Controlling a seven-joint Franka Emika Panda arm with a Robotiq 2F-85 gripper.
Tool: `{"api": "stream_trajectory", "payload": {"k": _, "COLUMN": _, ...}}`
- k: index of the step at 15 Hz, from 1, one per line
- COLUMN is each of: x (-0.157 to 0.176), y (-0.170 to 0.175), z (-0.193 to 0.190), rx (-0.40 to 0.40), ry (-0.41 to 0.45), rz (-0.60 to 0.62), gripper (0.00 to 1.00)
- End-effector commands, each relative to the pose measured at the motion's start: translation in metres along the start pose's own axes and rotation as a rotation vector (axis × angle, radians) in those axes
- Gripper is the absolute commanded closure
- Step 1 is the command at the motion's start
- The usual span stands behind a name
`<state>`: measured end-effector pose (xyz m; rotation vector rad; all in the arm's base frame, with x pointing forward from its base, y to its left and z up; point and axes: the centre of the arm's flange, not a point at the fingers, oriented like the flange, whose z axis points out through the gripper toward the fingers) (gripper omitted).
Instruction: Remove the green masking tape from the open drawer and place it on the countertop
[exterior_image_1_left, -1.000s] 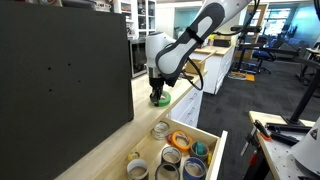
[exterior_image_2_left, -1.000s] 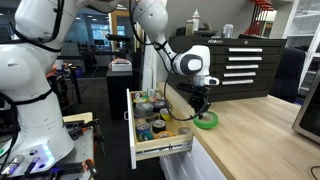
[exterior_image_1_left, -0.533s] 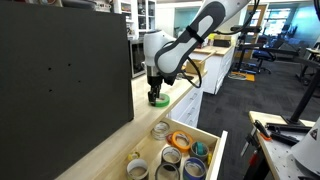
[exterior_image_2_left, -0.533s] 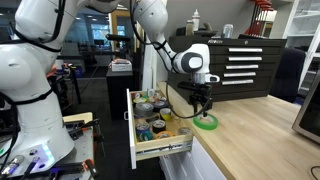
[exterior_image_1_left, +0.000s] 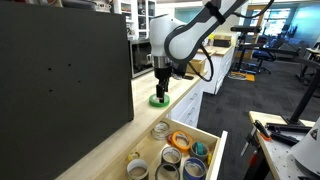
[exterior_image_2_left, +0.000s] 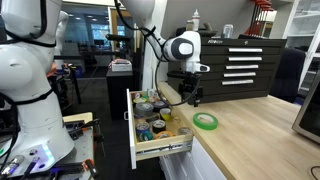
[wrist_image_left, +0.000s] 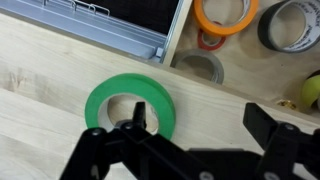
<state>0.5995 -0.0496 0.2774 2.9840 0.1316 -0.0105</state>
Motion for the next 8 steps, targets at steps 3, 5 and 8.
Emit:
{"api": "stream_trajectory", "payload": {"k": 3, "x": -0.060, "y": -0.018, "z": -0.032, "rx": 0.052, "ry": -0.037, "rz": -0.025, "gripper": 0.00}}
{"api": "stream_trajectory", "payload": {"k": 5, "x": -0.076, "y": -0.022, "z": -0.036, "rx": 0.072, "ry": -0.047, "rz": -0.034, "gripper": 0.00}}
{"api": "stream_trajectory", "payload": {"k": 8, "x": -0.055, "y": -0.023, "z": -0.024, "rx": 0.054, "ry": -0.037, "rz": -0.027, "gripper": 0.00}}
